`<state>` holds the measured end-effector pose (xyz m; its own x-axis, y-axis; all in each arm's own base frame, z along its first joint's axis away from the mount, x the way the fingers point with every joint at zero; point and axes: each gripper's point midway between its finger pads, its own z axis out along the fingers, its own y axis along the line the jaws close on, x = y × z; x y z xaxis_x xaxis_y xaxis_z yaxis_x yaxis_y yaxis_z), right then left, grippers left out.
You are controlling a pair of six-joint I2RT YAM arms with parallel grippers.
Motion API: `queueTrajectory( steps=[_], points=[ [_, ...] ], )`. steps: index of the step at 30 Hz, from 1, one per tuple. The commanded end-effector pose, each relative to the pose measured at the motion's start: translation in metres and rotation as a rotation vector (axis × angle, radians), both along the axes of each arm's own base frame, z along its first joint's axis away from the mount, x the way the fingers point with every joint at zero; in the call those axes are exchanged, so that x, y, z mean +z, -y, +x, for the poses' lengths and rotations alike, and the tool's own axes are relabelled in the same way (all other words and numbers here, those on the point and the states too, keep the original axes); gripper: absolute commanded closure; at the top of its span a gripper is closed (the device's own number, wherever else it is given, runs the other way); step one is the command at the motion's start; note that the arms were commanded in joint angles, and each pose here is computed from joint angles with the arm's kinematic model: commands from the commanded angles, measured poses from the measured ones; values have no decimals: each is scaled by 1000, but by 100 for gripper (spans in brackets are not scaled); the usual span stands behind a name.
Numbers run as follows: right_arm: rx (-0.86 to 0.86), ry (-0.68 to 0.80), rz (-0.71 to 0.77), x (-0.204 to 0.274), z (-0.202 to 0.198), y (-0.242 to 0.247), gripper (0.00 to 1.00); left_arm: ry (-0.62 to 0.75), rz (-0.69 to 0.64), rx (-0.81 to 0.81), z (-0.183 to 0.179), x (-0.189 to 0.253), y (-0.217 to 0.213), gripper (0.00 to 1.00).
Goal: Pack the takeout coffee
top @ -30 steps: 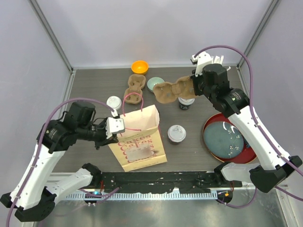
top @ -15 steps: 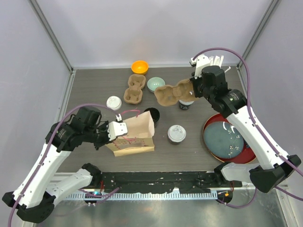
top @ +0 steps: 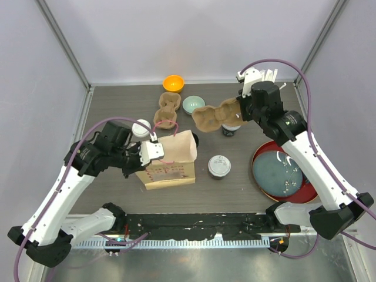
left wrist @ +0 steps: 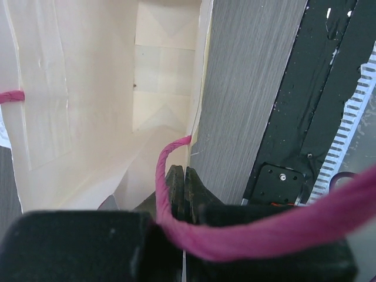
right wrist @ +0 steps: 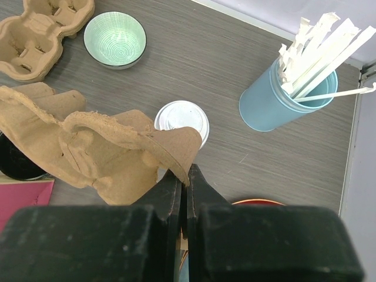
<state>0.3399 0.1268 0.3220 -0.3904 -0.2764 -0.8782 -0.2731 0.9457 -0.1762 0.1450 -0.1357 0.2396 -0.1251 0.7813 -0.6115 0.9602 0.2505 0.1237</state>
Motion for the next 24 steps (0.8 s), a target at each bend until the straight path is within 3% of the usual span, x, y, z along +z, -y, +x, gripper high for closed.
queueTrajectory(
  steps=[1,4,6,7,10,13,17,24],
  points=[
    [-24,85,74,38,-2,4,99,-17,-21,-33,-6,7,4,100],
    [-33,89,106,47,-4,4,99,-34,-7,-34,-8,2,3,98],
    [-40,102,124,56,-5,5,99,-32,-3,-28,-8,6,1,76],
    [-43,100,126,57,-7,6,99,-30,-6,-24,-9,10,1,54],
    [-40,111,143,69,-13,7,99,7,-66,-5,-12,35,3,30],
    [-20,123,223,88,-23,2,99,71,-162,11,-16,72,7,16],
    [54,139,359,122,-43,-11,99,122,-270,85,-16,112,9,10],
    [268,44,621,149,-76,-59,99,188,-475,377,20,170,14,10]
  ],
)
